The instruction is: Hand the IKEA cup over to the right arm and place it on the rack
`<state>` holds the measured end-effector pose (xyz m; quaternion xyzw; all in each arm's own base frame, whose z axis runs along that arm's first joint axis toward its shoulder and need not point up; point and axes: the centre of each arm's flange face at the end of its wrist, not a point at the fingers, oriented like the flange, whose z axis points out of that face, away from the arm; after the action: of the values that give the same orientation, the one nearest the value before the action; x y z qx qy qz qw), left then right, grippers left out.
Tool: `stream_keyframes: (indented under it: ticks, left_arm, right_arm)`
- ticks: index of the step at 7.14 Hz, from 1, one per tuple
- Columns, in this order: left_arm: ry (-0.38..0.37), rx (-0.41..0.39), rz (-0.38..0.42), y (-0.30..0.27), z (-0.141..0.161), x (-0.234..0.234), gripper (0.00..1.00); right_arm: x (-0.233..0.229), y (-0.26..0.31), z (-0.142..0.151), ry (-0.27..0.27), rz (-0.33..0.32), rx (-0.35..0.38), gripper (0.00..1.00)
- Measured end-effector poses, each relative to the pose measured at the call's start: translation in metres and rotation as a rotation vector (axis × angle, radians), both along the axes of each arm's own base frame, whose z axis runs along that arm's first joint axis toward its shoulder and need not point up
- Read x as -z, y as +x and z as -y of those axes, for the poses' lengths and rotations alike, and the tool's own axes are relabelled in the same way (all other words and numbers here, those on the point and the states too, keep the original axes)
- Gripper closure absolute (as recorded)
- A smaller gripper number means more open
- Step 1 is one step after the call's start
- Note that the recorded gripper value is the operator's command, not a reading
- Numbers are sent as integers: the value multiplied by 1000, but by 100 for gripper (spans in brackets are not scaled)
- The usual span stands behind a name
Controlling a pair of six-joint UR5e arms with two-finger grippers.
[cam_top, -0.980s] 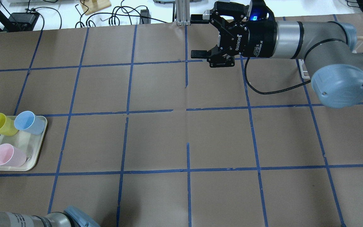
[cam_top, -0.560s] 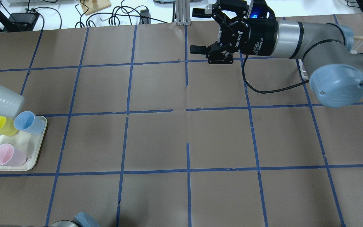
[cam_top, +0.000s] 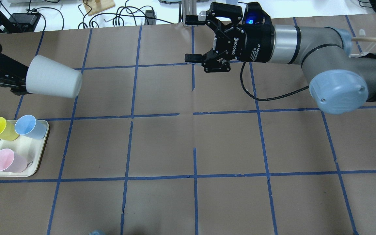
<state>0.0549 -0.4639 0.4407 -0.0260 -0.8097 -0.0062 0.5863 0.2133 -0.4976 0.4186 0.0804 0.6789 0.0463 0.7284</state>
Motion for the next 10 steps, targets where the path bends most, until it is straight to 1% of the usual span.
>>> stream_keyframes:
  ticks: [1,2,3,5,7,8,10]
  left_arm:
    - [-14,-65,-82,-35,7,11,100]
    - [-19,-111,-140,-66,13,19,100]
    - [-13,-124,-173,-90,15,26,100]
    - [-11,-150,-222,-127,17,44,100]
    - [-2,-209,-273,-158,18,60,100]
    - [16,-236,-297,-173,18,57,100]
    - [56,-252,-315,-187,13,48,100]
  right_arm:
    - [1,1,0,6,3,-2,0]
    - [2,2,0,13,5,-3,0]
    - [4,3,0,21,7,-4,0]
    - [9,10,0,36,12,-18,0]
    - [14,19,-2,52,16,-37,0]
    - [18,21,0,62,16,-41,0]
    - [25,21,6,82,15,-42,0]
